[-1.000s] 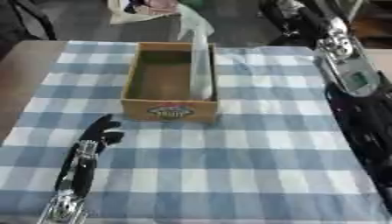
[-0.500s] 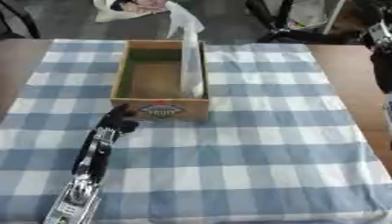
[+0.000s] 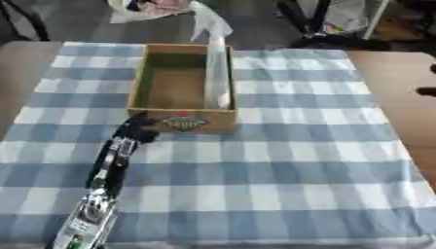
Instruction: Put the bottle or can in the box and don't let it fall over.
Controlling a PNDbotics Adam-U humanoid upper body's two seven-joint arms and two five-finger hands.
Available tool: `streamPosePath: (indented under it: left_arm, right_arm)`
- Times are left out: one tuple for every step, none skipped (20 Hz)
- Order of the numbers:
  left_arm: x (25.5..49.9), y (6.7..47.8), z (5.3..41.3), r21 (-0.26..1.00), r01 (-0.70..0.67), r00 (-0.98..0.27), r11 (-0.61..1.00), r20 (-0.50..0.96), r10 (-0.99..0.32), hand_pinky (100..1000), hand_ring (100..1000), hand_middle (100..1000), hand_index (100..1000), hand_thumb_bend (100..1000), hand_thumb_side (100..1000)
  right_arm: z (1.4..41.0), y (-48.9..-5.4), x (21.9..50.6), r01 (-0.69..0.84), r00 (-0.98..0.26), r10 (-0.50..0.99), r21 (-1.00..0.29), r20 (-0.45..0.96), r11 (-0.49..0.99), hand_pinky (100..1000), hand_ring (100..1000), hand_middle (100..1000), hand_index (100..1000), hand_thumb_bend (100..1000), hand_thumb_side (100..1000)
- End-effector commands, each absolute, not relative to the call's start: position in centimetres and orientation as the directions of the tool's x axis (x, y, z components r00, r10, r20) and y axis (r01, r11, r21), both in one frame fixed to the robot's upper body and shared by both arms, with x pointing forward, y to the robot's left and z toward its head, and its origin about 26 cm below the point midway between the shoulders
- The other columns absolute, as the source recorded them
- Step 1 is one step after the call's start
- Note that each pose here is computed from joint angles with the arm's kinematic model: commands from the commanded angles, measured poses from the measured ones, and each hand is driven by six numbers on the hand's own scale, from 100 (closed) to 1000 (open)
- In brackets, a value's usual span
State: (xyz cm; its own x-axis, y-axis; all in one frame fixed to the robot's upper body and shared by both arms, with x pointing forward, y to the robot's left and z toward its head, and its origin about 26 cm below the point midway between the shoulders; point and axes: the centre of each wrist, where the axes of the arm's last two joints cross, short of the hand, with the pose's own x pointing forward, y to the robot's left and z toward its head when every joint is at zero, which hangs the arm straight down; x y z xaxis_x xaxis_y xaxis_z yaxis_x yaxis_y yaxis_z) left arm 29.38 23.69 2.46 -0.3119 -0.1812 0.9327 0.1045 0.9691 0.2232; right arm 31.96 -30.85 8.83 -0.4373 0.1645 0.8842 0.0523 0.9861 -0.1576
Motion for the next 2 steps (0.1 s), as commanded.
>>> streamPosePath:
  left_arm:
    - [29.49, 23.85, 3.22, 0.233, 0.092, -0.338, 0.968, 0.922, -0.19, 777, 720, 749, 916, 452, 963]
    - [29.47, 23.81, 3.18, 0.232, 0.092, -0.337, 0.968, 0.922, -0.189, 777, 721, 749, 916, 451, 964]
  right_arm:
    - [8.52, -30.5, 31.32, 0.084, -0.426, 0.16, -0.137, 0.89, 0.987, 657, 872, 829, 961, 264, 574]
    - [8.07, -30.36, 31.1, 0.091, -0.412, 0.154, -0.128, 0.898, 0.988, 655, 872, 828, 960, 261, 574]
